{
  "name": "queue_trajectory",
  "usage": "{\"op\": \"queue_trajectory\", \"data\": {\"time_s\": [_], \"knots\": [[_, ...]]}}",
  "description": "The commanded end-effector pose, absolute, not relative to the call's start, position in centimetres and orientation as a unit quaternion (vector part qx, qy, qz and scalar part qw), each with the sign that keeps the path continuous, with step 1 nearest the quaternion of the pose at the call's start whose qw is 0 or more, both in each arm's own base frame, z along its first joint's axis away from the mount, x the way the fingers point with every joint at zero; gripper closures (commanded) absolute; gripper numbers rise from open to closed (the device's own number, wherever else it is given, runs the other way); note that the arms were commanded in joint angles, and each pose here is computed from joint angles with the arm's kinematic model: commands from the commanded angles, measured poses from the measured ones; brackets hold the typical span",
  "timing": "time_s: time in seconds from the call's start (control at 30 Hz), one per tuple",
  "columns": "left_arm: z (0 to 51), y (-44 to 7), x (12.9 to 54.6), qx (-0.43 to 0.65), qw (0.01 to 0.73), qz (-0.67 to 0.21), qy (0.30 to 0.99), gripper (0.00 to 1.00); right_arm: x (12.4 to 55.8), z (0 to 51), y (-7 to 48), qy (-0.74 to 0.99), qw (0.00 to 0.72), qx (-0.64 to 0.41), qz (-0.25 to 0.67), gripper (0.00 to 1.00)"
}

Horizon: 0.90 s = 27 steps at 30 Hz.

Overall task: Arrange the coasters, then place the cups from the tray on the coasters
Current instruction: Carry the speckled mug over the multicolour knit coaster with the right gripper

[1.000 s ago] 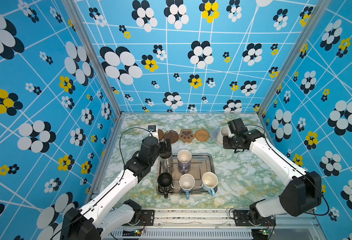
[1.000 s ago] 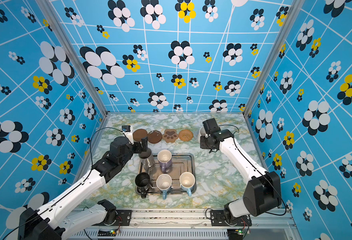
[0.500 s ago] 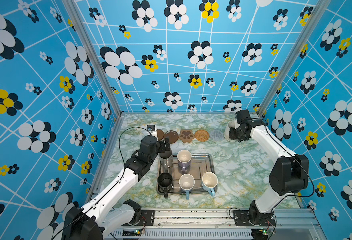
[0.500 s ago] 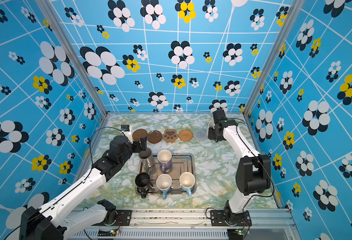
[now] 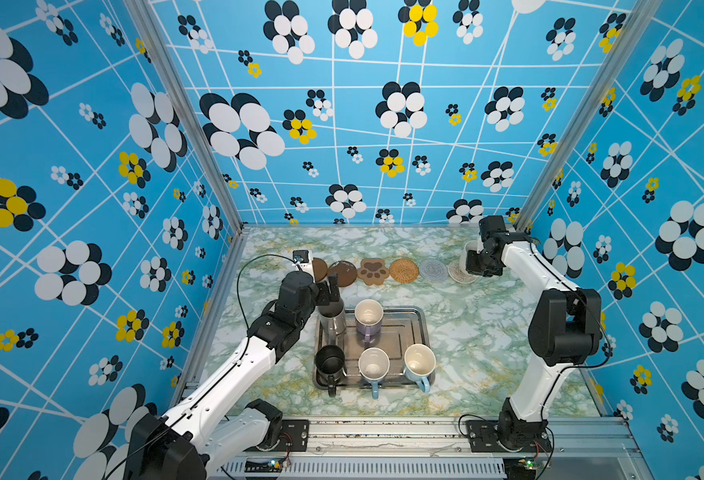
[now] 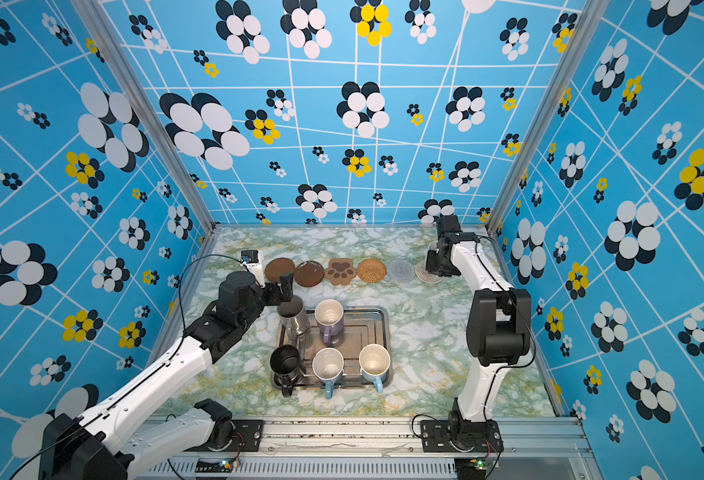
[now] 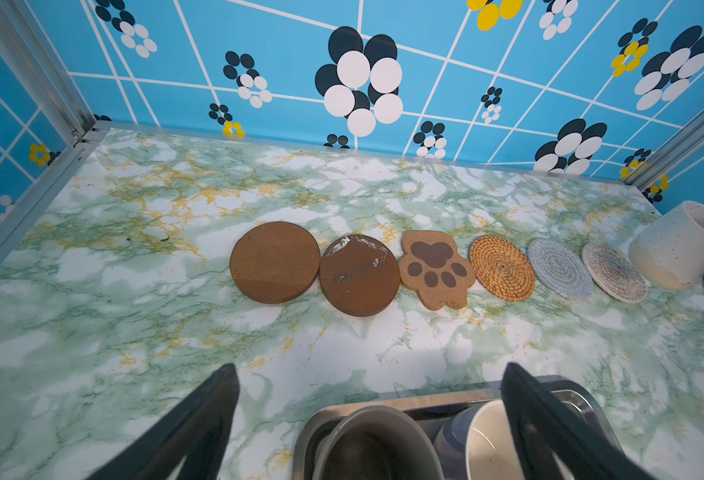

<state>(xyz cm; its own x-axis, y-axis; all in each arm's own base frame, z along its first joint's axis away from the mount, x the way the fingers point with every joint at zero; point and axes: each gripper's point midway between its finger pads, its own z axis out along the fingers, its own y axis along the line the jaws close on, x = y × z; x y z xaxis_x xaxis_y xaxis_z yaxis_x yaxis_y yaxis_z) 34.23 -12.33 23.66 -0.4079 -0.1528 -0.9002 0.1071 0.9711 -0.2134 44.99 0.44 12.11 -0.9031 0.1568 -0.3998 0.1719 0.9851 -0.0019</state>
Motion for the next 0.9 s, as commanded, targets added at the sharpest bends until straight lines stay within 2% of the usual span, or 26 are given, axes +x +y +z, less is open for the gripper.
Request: {"op": "queue_trajectory", "data": {"time_s": [0.0, 0.87], "knots": [[23.7, -12.1, 34.3, -0.022, 0.548, -0.127, 0.827, 0.01, 47.9, 15.0, 0.5, 0.959, 0.269, 0.082, -0.016, 1.00], [23.6, -12.4, 34.4, -0.022, 0.544, -0.132, 0.828, 0.00, 48.8, 11.9, 1.0, 0.965, 0.252, 0.076, -0.006, 1.00]]}}
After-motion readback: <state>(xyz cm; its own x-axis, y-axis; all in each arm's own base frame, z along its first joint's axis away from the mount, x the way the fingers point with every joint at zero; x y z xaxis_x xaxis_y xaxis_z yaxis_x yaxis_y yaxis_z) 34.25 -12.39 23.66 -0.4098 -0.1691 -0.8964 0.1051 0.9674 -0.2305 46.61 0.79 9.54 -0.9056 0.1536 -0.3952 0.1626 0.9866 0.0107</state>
